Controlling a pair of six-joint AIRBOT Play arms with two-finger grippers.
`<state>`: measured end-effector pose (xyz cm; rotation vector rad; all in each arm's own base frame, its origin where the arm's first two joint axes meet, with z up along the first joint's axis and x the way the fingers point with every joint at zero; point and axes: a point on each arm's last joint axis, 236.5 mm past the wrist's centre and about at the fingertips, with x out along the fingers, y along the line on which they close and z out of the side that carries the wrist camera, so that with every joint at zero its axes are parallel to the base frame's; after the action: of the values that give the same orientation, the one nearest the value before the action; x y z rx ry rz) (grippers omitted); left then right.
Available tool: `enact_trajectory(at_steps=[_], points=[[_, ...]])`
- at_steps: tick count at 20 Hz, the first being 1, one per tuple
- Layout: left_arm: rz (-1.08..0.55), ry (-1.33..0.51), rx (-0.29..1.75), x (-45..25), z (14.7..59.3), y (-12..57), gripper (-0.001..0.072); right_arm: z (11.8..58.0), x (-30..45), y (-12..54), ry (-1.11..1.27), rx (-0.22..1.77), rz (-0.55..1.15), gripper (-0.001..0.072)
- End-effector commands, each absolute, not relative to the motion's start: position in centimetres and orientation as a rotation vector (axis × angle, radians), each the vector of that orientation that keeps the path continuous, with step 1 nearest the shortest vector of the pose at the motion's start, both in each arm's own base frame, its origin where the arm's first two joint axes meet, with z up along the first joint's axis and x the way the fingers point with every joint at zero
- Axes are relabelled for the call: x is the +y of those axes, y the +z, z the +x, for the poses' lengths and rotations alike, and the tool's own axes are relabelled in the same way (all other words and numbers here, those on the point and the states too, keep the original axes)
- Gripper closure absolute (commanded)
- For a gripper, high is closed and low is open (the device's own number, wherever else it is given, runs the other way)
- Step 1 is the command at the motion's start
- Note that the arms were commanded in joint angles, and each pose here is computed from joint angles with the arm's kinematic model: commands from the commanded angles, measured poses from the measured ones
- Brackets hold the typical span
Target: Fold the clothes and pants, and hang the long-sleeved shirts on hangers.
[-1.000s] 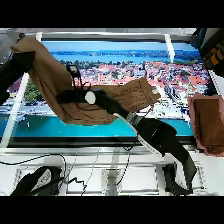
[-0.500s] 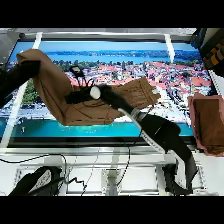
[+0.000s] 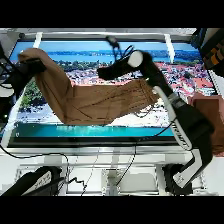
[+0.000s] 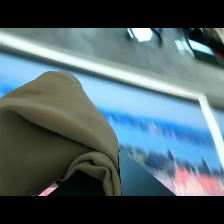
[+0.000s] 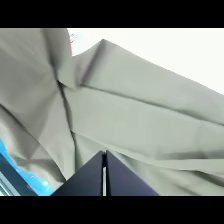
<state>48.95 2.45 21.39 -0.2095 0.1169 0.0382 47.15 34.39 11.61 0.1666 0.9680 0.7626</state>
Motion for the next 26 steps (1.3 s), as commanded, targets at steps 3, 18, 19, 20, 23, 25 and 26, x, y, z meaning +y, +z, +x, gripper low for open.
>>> enact_trajectory(at_steps=[3, 18, 19, 20, 23, 25, 26], points=[[-0.147, 0.112, -0.019, 3.5, 47.9, 25.6, 0.0692, 47.5, 31.6, 15.6, 0.753, 0.894, 0.159, 0.0684], [-0.114, -0.582, 0.679, -26.3, 44.3, 0.5, 0.0538, 46.8, 31.3, 14.7, 0.751, 0.929, 0.113, 0.0684], [-0.112, -0.599, 0.689, -26.8, 43.8, 0.4, 0.0154, 46.8, 31.3, 14.7, 0.752, 0.93, 0.113, 0.0684], [-0.124, -0.61, 0.701, -27.0, 43.5, 0.4, 0.002, 46.7, 31.2, 14.6, 0.752, 0.932, 0.112, 0.0683], [-0.157, -0.644, 0.72, -26.3, 42.7, 2.0, 0.0017, 46.2, 31.0, 14.2, 0.753, 0.958, 0.097, 0.0684], [-0.178, -0.616, 0.675, -23.7, 43.5, 4.8, 0.0021, 46.3, 30.6, 13.9, 0.741, 0.963, 0.079, 0.0684], [-0.198, -0.579, 0.641, -21.4, 44.3, 6.5, 0.0029, 46.4, 30.5, 13.9, 0.735, 0.962, 0.073, 0.0683]])
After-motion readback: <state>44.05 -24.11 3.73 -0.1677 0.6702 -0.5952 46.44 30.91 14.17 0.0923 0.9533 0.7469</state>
